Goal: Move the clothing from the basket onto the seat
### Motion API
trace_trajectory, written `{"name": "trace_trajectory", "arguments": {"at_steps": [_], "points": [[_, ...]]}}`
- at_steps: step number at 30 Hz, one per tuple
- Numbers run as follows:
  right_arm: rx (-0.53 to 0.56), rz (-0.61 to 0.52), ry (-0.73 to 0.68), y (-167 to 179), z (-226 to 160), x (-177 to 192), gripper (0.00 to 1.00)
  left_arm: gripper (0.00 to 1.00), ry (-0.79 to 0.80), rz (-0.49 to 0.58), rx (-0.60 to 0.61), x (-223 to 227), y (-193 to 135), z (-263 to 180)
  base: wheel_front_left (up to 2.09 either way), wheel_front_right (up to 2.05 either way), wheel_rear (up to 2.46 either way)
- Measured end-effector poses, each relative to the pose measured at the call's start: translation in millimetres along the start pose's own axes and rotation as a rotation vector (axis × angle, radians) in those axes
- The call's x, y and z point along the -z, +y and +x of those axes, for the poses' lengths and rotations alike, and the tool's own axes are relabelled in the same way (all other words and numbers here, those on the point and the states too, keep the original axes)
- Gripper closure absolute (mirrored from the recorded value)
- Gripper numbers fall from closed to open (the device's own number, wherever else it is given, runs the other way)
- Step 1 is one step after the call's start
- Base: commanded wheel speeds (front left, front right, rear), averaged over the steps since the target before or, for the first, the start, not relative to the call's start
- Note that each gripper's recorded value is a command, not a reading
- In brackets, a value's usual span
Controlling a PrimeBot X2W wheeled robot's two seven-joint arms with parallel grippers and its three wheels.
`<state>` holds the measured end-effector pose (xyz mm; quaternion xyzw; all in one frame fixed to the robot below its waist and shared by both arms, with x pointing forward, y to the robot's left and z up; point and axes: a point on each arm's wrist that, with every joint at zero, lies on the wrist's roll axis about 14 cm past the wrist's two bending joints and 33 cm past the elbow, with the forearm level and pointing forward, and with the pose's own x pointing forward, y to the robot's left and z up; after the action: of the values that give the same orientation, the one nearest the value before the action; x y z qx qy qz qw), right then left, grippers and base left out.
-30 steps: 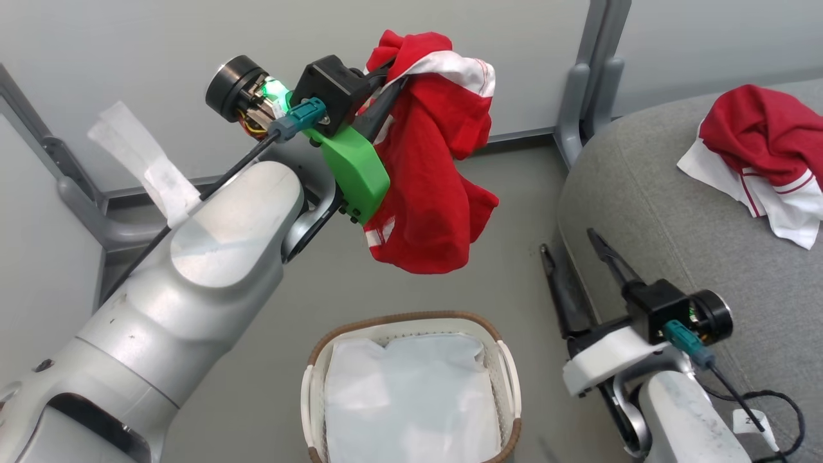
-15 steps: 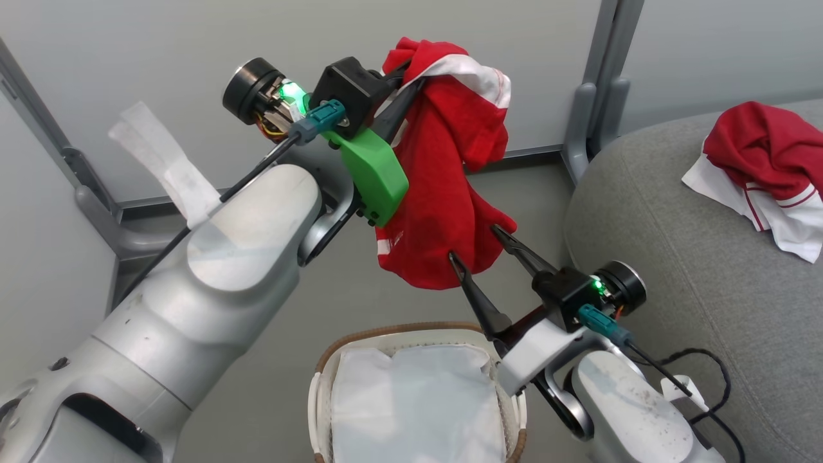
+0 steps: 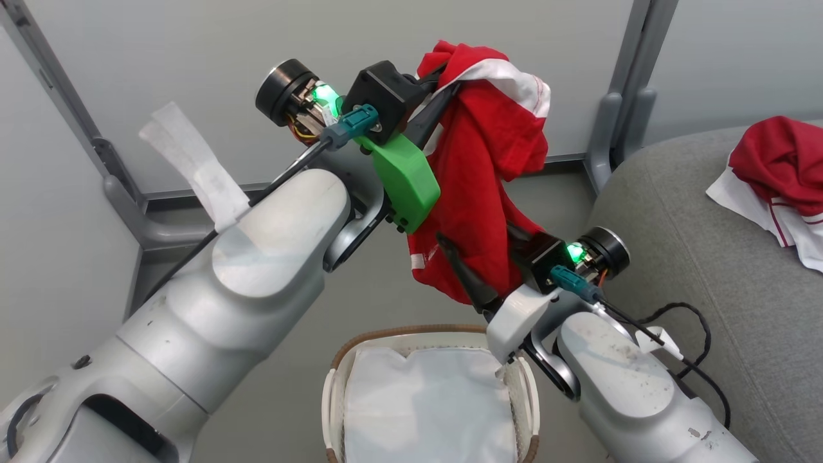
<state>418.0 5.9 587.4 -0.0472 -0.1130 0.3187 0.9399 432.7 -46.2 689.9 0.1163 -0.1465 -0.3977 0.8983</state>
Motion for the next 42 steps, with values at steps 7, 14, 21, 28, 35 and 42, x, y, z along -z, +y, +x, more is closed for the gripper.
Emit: {"name": "trace_trajectory", "arguments": {"at_steps": [7,14,21,28,35,42], "points": [[-0.013,0.004,0.013,-0.8,10.6,1.6,1.00,1.00,0.001,-0.014,-0.006,1.5,0.3,-5.7,0.00,0.00,0.00],[0.014,0.014,0.005,-10.8,12.1,-0.6,1.00,1.00,0.051,-0.089,-0.043,28.6,6.2,-16.5,0.00,0.00,0.00],[0.058,0.015,-0.030,-26.2,11.2,-10.1,1.00,0.00,0.098,-0.180,-0.110,65.6,15.3,-34.0,0.00,0.00,0.00],[0.109,-0.010,-0.062,-44.6,8.6,-19.8,1.00,0.00,0.136,-0.262,-0.117,100.6,-1.3,-50.2,0.00,0.00,0.00],[0.181,-0.022,-0.045,-65.2,-3.6,-10.5,1.00,0.00,0.155,-0.337,-0.090,122.3,-27.5,-59.5,0.00,0.00,0.00],[0.264,-0.034,-0.028,-89.6,-23.1,-2.4,1.00,0.00,0.164,-0.402,-0.045,133.9,-55.8,-62.3,0.00,0.00,0.00]]}}
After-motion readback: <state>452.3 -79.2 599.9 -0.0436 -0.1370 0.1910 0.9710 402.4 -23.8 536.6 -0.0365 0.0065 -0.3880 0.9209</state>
